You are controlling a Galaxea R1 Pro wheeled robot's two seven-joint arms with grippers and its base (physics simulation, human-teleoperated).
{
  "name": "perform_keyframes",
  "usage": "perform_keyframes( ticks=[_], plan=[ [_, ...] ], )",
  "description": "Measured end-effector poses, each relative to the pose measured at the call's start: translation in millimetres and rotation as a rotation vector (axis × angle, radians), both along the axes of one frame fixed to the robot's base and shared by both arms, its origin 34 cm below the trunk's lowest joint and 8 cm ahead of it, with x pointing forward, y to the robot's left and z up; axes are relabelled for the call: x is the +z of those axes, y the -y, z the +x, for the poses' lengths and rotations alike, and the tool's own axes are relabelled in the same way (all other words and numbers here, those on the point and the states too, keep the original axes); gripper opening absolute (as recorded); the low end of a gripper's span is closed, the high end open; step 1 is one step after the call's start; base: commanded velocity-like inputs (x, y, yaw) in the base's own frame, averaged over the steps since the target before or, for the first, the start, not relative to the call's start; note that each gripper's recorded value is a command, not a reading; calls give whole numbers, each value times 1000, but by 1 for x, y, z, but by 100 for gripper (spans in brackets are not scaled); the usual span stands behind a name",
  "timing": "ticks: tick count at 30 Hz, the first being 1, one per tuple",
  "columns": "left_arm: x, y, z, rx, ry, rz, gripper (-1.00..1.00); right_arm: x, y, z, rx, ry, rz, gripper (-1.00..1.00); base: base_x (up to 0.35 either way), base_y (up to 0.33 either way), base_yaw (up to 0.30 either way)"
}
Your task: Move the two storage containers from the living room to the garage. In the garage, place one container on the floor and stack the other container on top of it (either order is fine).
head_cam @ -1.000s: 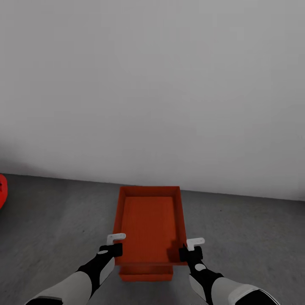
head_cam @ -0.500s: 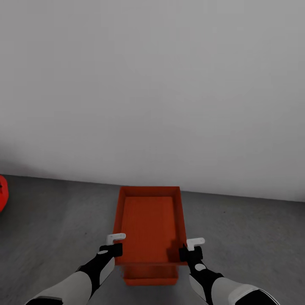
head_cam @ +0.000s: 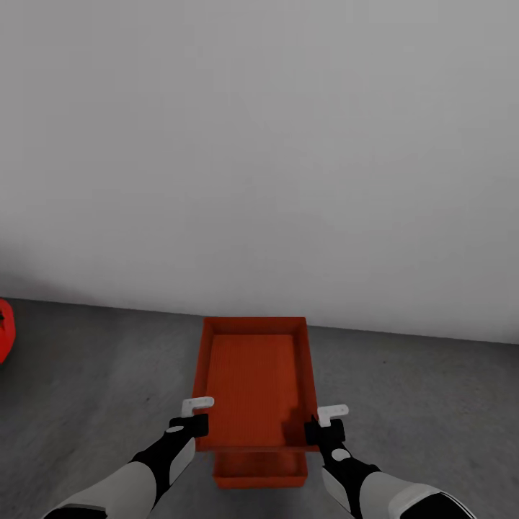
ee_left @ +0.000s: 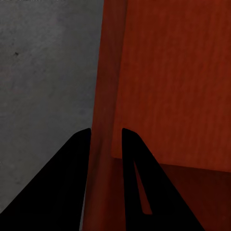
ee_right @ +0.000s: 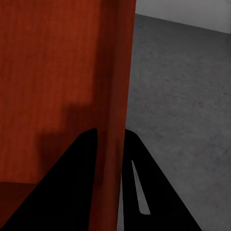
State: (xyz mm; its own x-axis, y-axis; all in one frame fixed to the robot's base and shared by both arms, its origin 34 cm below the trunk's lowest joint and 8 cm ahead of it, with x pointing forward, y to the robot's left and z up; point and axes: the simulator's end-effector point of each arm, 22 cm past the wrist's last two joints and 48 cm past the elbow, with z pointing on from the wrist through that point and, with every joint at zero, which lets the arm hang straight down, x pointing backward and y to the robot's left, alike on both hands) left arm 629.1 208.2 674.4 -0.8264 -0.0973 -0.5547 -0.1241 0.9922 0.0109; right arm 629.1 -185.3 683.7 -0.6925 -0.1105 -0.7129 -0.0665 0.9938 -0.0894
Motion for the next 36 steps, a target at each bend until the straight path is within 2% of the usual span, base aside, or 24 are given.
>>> perform_keyframes(
  ticks=[36],
  plan=[
    [-21,0,-13,0,-43,0,-100,-21,0,-12,0,-44,0,-100,-4,0,0]
  ],
)
